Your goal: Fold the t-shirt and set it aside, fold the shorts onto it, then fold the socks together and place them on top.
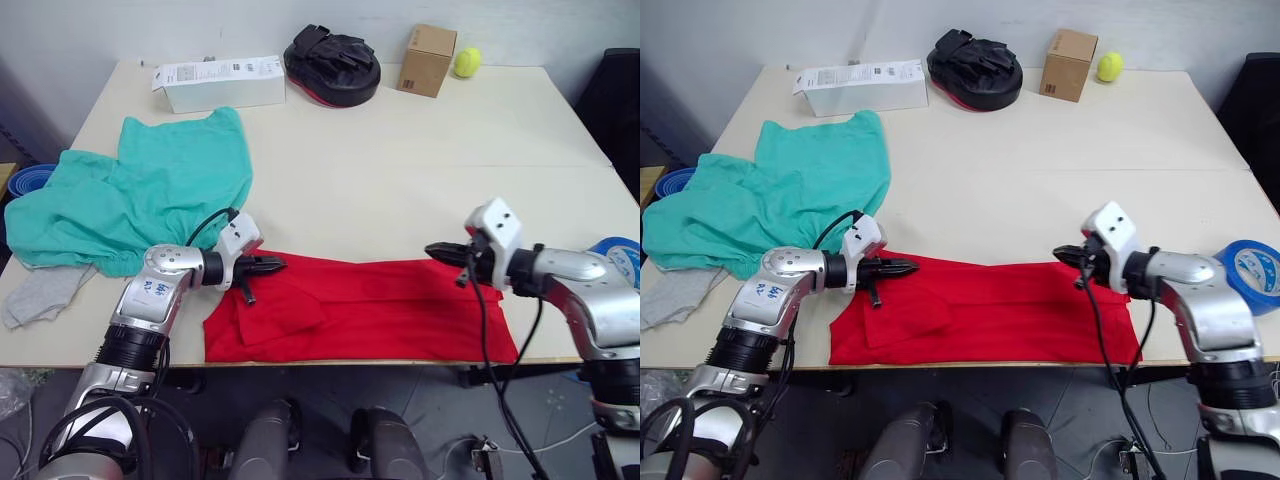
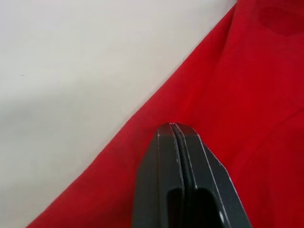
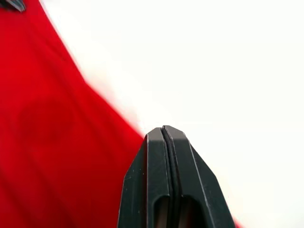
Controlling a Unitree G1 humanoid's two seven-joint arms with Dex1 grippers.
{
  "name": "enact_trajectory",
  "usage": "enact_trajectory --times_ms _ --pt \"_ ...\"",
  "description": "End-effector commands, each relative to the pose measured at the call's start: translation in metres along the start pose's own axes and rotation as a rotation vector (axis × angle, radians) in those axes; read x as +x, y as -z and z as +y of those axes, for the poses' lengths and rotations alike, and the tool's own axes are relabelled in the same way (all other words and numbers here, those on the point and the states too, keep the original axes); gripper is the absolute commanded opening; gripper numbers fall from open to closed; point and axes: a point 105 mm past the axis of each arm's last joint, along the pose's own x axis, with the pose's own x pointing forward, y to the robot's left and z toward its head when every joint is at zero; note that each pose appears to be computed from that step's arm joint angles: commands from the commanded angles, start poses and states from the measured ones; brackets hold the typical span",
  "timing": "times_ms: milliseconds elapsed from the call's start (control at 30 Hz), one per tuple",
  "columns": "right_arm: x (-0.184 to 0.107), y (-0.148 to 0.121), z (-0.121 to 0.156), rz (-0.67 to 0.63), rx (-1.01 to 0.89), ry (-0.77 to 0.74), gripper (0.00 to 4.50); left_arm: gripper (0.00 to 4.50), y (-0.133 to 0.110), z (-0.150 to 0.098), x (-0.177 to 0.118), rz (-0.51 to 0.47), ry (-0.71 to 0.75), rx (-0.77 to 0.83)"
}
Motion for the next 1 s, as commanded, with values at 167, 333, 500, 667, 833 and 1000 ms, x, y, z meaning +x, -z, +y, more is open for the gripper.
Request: enact_trajectory --times_ms 167,333,500,667,833,1000 --pt "-0.001 0.041 -0.017 0.145 -0.018 0.118 0.00 0.03 -0.010 0.004 0.003 -0.024 -0.032 0.017" --pt "-0.032 0.061 -0.040 0.204 -0.018 0.221 0.00 0.03 -0.004 0.007 0.001 -0.011 -0.046 0.012" --pt "-0.073 0.079 -0.071 0.262 -0.015 0.364 0.00 0.03 0.001 0.009 -0.003 -0.002 -0.059 0.009" --pt "-0.084 0.073 -0.080 0.224 -0.006 0.379 0.00 0.03 0.002 0.012 -0.006 -0.004 -0.075 0.007" --pt "-0.078 0.020 -0.066 0.009 -0.028 0.258 0.00 0.03 -0.012 0.016 -0.013 -0.068 -0.098 -0.004" --pt "-0.079 -0.010 -0.054 -0.049 -0.086 0.167 0.00 0.03 -0.030 0.014 -0.023 -0.127 -0.091 0.014"
